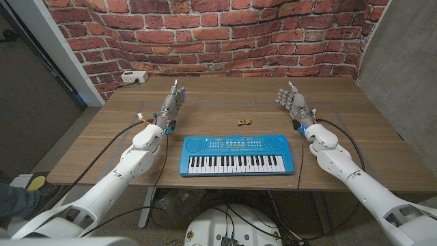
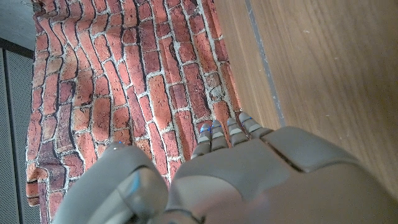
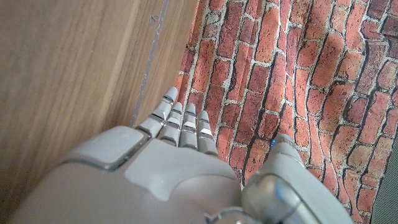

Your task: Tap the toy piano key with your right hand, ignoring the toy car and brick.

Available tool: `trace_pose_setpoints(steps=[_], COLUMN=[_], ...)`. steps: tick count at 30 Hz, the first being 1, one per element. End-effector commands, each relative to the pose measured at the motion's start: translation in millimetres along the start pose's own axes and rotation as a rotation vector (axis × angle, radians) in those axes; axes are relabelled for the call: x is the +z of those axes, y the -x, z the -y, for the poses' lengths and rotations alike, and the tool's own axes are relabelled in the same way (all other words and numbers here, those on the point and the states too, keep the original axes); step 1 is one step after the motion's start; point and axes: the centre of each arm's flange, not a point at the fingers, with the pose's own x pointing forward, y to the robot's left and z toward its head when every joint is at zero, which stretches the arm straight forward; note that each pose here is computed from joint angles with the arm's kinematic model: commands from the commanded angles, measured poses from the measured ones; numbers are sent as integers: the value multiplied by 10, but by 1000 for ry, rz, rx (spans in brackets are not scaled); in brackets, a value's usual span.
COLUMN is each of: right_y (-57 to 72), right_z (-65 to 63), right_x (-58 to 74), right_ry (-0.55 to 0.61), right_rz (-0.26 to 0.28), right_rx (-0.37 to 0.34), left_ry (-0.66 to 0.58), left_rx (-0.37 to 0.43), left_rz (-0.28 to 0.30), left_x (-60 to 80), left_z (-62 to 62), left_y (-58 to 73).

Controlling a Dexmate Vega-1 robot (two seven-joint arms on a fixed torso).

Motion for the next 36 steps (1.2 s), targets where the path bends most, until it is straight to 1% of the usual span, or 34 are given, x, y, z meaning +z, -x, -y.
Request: trace_pose_setpoints(steps=[1,11,21,27,32,36], right_y=[98,290,412,495,596,657], right_z=[-58,-68,-111,-172,-263,-311], right_x=[-76,46,116,138,188,214], right_ry=[-4,19,39,49,67,74], right_rz=[20,77,99,104,120,136], right_rx=[28,19,37,36,44,50], left_ry=[-21,-30,-47,-54,-53,-54], left_rx=[12,14,-6,-22,-21,-21], left_rz=[2,8,29,35,45,50], left_x=[110,162,233,247,247,231], left_z=[22,-10,-31,-42,-81,-80], left_y=[103,231,304,339,377,413])
